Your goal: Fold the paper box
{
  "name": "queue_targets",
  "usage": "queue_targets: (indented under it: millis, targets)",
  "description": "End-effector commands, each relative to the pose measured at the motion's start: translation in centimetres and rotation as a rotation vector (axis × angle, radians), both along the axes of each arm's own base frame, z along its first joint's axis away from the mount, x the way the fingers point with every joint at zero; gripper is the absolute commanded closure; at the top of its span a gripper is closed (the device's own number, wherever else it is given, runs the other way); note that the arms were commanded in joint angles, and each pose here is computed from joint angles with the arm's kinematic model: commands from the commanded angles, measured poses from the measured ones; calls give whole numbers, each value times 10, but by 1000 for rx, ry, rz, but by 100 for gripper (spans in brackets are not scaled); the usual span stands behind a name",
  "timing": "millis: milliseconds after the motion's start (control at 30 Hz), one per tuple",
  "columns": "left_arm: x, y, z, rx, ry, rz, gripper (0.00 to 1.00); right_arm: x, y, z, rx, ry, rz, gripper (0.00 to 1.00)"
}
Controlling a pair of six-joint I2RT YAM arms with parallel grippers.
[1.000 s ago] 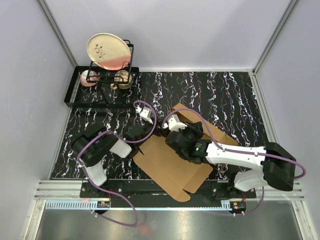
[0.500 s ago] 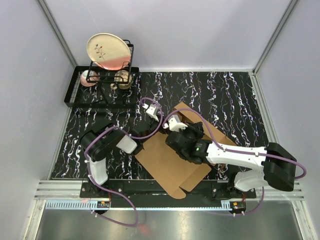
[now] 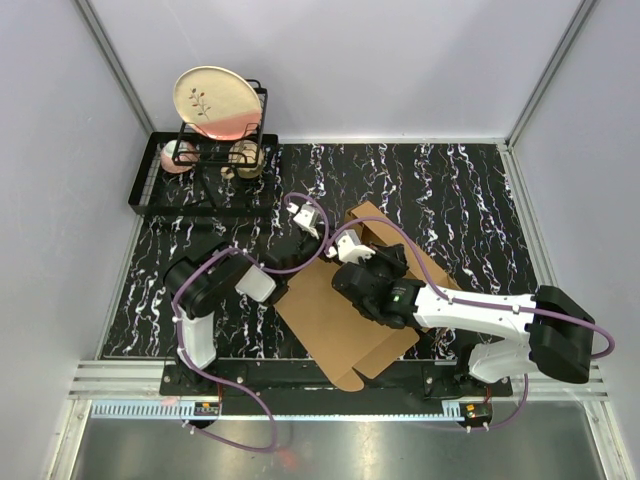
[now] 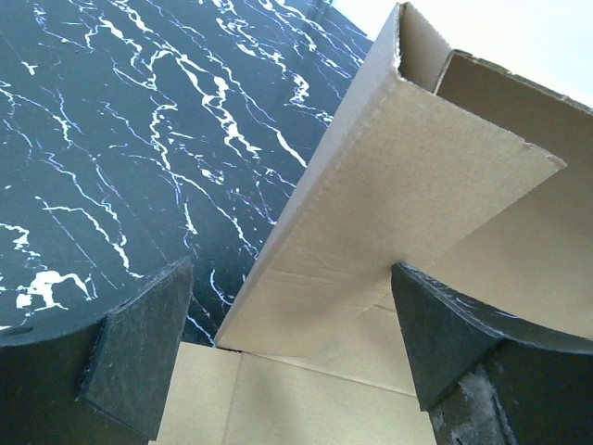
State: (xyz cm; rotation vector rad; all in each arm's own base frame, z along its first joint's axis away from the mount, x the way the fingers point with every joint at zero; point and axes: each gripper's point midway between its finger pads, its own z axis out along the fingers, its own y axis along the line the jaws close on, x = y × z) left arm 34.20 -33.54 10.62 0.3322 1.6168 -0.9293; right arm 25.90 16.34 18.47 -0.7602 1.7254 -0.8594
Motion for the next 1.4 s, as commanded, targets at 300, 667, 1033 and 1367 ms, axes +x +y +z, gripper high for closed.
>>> queue_targets:
  millis: [300, 667, 1033, 1367]
  targets:
    - [20, 9, 108, -245, -349, 2, 1, -10, 27, -28, 153, 106, 119, 100]
    - [20, -11, 113, -210, -435, -159, 11, -10, 26, -33, 147, 117, 115, 100]
    - [17, -9, 104, -187, -428, -163, 13, -8, 21, -29, 110, 85, 86, 100]
    - [13, -28, 100, -182, -454, -274, 35, -11, 19, -23, 174, 87, 106, 100]
